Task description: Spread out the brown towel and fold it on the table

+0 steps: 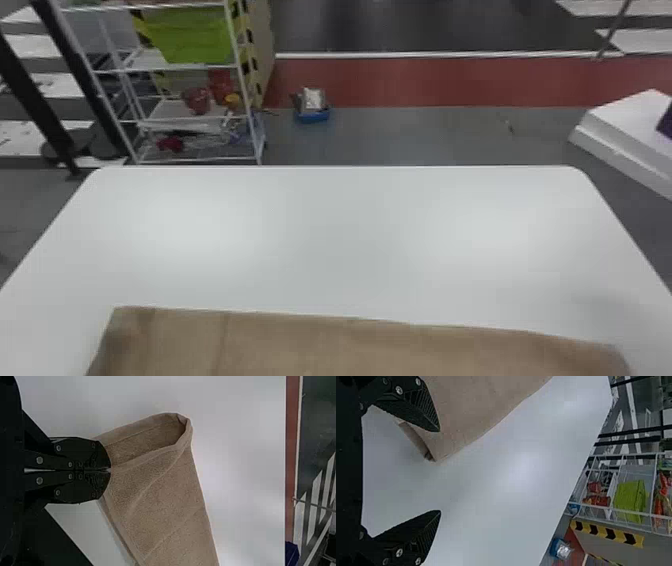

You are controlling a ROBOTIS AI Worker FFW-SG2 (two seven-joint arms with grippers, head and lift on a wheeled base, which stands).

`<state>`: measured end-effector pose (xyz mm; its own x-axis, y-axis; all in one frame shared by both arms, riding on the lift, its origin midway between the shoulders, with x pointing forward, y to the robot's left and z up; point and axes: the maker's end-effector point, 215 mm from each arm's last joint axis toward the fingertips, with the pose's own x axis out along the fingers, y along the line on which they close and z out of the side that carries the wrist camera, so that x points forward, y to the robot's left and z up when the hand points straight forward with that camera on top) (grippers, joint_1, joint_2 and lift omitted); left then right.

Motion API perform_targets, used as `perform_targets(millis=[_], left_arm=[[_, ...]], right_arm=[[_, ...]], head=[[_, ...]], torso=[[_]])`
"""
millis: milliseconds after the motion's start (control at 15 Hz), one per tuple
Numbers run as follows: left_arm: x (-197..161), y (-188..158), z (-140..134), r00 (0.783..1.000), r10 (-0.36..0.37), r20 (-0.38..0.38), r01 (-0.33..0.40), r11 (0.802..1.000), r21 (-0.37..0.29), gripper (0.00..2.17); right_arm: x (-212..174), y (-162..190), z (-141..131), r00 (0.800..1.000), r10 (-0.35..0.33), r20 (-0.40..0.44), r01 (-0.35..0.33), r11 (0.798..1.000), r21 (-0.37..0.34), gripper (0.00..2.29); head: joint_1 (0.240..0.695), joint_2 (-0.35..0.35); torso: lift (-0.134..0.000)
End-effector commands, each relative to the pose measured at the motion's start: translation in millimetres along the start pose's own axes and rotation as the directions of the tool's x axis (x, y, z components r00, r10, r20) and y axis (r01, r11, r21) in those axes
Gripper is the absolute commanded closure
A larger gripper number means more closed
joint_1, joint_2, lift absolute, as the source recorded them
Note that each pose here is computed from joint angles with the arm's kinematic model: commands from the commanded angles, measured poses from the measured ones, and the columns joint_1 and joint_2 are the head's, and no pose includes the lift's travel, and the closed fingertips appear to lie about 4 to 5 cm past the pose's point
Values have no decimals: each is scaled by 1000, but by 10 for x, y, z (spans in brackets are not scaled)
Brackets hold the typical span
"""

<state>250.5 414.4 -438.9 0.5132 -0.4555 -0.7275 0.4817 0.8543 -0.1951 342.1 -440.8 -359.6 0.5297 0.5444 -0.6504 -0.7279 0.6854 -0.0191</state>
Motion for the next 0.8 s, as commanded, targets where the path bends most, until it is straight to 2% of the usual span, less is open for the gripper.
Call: perform_targets(millis=[0, 133, 267, 467, 733], left_arm=[[4, -10, 2, 1000, -2, -2, 2, 1000, 0, 1305], [-61, -41, 55, 1000, -3, 0, 3, 1000, 0, 1305], [-109, -42, 49, 1000, 13, -22, -13, 1000, -7, 1305], [-112, 13, -28, 996, 43, -84, -42, 999, 11, 1301], [61, 21, -175, 979, 56, -197, -48, 998, 46, 1298]], right_arm=[[-108, -270, -193, 999, -48, -19, 48, 998, 32, 174], [-85, -233, -195, 999, -43, -16, 43, 999, 20, 174], [-22, -174, -183, 1000, -25, -14, 25, 1000, 15, 174], [83, -93, -142, 1000, 2, -16, -2, 1000, -15, 174], [142, -26, -97, 1000, 21, -10, -21, 999, -41, 174]], head=[[695, -42], [695, -97], [695, -122], [695, -93], [695, -51]], torso=[[-124], [-124], [-124], [-124], [-124]])
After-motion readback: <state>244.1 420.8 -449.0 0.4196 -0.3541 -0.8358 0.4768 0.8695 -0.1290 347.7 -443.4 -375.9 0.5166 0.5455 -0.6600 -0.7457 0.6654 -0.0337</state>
